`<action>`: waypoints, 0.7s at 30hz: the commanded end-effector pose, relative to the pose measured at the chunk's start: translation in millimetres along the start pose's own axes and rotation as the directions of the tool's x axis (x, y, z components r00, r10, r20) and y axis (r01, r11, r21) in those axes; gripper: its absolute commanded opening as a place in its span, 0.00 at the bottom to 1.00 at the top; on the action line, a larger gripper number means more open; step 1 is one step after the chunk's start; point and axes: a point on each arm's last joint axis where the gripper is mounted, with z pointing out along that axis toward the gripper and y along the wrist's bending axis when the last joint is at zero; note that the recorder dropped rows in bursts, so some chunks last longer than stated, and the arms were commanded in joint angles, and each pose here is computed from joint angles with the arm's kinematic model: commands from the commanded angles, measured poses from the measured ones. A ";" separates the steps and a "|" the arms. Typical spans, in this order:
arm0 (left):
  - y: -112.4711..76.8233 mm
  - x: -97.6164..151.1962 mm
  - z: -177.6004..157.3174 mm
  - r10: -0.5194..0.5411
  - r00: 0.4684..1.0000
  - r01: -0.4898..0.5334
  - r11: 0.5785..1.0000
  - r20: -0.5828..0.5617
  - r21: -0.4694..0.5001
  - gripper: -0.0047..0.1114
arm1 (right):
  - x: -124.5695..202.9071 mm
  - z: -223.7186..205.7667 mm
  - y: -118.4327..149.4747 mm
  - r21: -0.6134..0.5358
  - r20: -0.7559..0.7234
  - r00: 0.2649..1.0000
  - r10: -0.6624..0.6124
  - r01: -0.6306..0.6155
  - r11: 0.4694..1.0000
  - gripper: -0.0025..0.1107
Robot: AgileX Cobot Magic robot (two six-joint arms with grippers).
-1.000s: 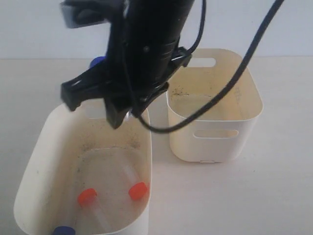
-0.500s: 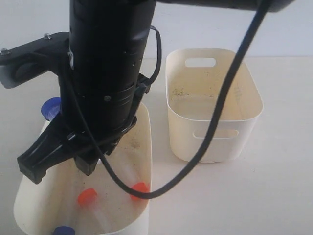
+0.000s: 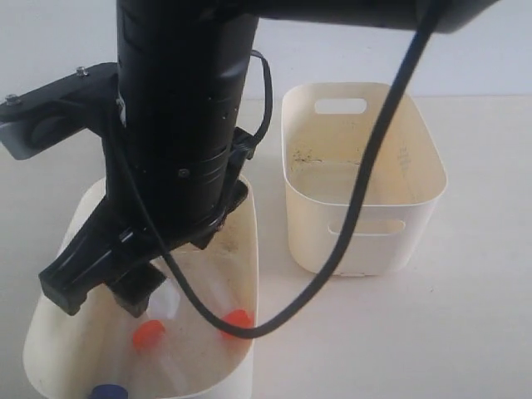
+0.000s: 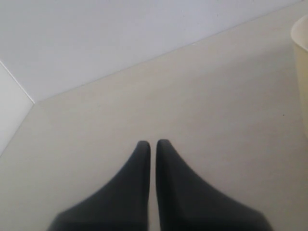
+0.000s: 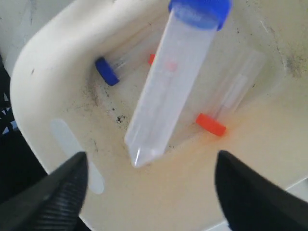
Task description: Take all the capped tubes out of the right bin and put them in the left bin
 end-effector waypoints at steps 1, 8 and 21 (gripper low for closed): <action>0.1 -1.6 -0.3 -0.011 1.000 0.011 1.000 0.010 0.005 0.08 | 0.1 -2.0 -0.4 0.014 0.005 1.000 0.006 -0.006 1.000 0.73; 0.1 -1.6 -0.3 -0.011 1.000 0.011 1.000 0.010 0.005 0.08 | 0.1 -2.4 -8.0 0.090 0.007 1.000 0.019 -0.019 0.996 0.06; 0.1 -1.6 -0.3 -0.011 1.000 0.011 1.000 0.010 0.005 0.08 | -3.4 -15.0 -44.8 0.473 0.155 0.972 0.177 -0.230 0.851 0.06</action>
